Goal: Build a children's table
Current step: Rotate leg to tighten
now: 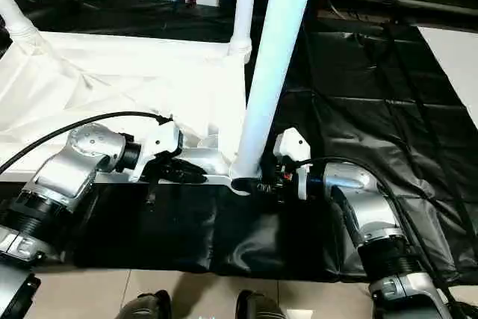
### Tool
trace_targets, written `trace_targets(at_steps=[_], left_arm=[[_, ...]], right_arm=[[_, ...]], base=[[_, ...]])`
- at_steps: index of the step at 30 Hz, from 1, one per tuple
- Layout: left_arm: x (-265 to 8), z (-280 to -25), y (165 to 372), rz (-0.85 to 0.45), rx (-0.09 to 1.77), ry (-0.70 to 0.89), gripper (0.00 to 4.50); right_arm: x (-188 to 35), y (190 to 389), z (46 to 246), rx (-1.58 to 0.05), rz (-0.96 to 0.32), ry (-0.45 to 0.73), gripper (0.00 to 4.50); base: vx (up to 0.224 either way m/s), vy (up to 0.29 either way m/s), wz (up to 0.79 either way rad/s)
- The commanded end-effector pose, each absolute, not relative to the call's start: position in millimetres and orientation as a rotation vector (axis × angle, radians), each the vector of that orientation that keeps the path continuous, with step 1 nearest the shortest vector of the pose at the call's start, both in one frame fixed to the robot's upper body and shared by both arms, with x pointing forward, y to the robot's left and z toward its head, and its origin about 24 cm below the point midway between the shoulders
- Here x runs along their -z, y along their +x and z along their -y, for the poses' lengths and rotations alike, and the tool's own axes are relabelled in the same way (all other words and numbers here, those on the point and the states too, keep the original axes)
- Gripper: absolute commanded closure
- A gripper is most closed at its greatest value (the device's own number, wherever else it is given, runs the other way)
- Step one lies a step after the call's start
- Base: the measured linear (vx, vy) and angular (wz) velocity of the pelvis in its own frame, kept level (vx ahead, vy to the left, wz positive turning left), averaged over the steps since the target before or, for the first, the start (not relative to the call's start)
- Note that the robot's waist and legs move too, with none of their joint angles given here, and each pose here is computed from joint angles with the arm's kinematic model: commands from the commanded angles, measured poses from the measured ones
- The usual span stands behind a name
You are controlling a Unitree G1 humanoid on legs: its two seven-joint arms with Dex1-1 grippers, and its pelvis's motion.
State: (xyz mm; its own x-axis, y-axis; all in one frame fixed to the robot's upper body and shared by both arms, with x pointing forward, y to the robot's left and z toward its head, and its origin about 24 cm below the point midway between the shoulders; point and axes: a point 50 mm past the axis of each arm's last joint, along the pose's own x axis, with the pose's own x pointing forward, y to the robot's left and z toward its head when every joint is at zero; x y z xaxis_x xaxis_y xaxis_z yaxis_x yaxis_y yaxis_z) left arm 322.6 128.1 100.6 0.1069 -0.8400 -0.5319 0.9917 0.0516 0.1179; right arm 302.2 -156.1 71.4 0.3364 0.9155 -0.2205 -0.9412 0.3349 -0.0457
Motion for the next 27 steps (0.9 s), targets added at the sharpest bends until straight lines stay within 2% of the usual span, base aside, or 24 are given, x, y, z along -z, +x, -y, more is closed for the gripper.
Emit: trace_targets(at_steps=[1, 2, 4, 5, 8, 13, 15, 17, 20, 24, 25, 26, 27], left_arm=[[-89.4, -122.5, 318.7, -0.4, 1.458, 0.514, 4.5], [-89.2, -122.4, 319.0, -0.4, 1.454, 0.514, 4.5], [-87.5, -119.9, 325.0, -0.388, 1.384, 0.514, 4.5], [-86.2, -114.3, 331.8, -0.361, 1.307, 0.485, 4.5], [-83.7, -104.9, 337.8, -0.342, 1.237, 0.441, 4.5], [-76.3, -81.8, 350.5, -0.339, 1.114, 0.454, 4.5], [-75.5, -73.9, 358.2, -0.335, 1.037, 0.471, 4.5], [-75.5, -67.2, 362.7, -0.328, 0.995, 0.494, 4.5], [-76.8, -60.4, 362.5, -0.312, 1.023, 0.516, 4.5], [-75.4, -60.9, 360.6, -0.303, 1.07, 0.549, 4.5], [-75.1, -61.2, 360.6, -0.301, 1.075, 0.552, 4.5], [-74.0, -62.1, 360.4, -0.302, 1.083, 0.556, 4.5], [-73.3, -62.7, 360.3, -0.304, 1.089, 0.558, 4.5]], right_arm=[[-68.6, 302.5, 155.8, -1.178, -0.159, -0.166, 1.85], [-68.3, 302.6, 155.5, -1.171, -0.157, -0.163, 1.85], [-62.2, 308.2, 152.8, -1.046, -0.163, -0.129, 1.85], [-55.4, 313.6, 148.5, -0.906, -0.156, -0.084, 1.85], [-47.2, 318.6, 141.0, -0.752, -0.152, -0.033, 1.86], [-35.0, 326.6, 116.0, -0.46, -0.19, 0.072, 1.86], [-30.9, 329.2, 104.4, -0.361, -0.214, 0.045, 1.86], [-29.9, 331.4, 92.4, -0.302, -0.228, 0.052, 1.86], [-31.7, 332.5, 82.8, -0.309, -0.225, 0.039, 1.86], [-38.7, 331.4, 87.3, -0.352, -0.169, 0.1, 1.86], [-40.6, 331.4, 88.9, -0.357, -0.152, 0.108, 1.51], [-43.0, 331.5, 92.5, -0.357, -0.135, 0.09, 1.51], [-44.5, 331.6, 94.8, -0.357, -0.126, 0.076, 1.3]], base=[[0.0, 0.0, 0.0], [0.0, 0.0, 0.0], [0.0, 0.0, 0.0], [0.0, 0.0, 0.0], [0.0, 0.0, 0.0], [0.0, 0.0, 0.0], [0.0, 0.0, 0.0], [0.0, 0.0, 0.0], [0.0, 0.0, 0.0], [0.0, 0.0, 0.0], [0.0, 0.0, 0.0], [0.0, 0.0, 0.0], [0.0, 0.0, 0.0]])
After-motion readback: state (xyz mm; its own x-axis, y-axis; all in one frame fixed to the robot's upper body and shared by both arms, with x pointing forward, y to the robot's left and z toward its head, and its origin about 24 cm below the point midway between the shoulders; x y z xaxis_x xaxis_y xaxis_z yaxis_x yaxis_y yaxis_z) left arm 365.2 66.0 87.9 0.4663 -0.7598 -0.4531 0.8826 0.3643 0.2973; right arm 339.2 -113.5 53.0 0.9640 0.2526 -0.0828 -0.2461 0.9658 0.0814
